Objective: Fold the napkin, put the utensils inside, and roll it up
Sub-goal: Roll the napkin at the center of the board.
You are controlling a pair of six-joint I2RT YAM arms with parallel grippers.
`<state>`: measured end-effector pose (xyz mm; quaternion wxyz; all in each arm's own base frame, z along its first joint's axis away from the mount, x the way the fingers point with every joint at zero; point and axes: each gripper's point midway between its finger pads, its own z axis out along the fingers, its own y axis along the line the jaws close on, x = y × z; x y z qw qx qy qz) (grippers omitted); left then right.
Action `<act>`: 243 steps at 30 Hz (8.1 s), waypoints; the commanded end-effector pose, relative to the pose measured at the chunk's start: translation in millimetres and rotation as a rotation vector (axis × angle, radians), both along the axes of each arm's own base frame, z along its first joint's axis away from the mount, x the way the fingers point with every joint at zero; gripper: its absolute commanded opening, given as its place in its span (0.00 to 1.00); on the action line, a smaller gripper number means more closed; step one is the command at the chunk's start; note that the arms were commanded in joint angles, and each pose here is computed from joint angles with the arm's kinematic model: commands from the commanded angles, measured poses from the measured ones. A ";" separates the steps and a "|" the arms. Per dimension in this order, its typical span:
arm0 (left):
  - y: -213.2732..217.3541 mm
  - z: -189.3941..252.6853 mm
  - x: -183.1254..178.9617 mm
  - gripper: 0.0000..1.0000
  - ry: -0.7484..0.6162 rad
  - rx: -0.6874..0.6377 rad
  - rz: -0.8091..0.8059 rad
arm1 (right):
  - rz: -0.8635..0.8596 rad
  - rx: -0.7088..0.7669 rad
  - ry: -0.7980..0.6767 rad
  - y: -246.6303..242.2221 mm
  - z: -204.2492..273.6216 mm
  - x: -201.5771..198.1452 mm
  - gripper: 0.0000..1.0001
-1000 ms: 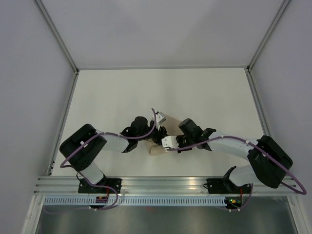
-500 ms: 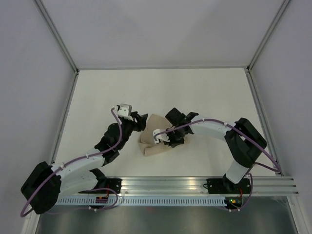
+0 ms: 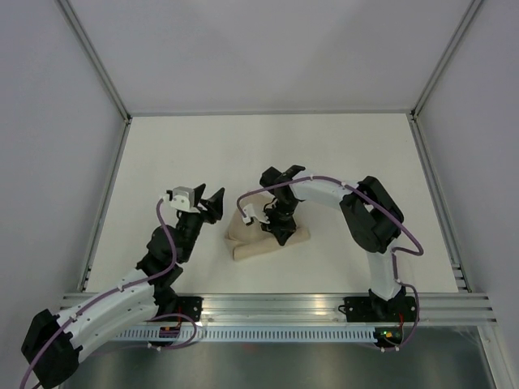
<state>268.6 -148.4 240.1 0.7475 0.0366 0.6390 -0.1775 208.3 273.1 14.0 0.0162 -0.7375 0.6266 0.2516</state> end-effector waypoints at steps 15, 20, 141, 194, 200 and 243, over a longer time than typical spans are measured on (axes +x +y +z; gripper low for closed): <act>-124.9 38.5 -24.5 0.66 -0.252 0.553 -0.354 | -0.185 -0.343 0.177 -34.9 -89.9 0.2 0.01; -151.7 4.4 -39.5 0.66 -0.194 0.681 -0.488 | -0.228 -0.381 0.182 -49.6 -98.6 0.0 0.01; -189.5 -173.3 -59.7 0.49 0.627 0.029 -0.971 | -0.089 0.046 -0.623 -78.0 -32.3 -22.3 0.01; -152.1 -61.5 -61.6 0.65 0.082 0.562 -0.580 | -0.144 -0.318 0.265 -67.8 -86.5 0.7 0.00; -175.6 -117.9 -89.2 0.66 0.125 0.758 -0.710 | -0.166 -0.316 0.264 -66.5 -87.1 4.0 0.00; -212.7 -251.6 -123.6 0.02 0.402 0.955 -1.061 | -0.418 -0.079 0.103 -46.4 -26.5 48.6 0.50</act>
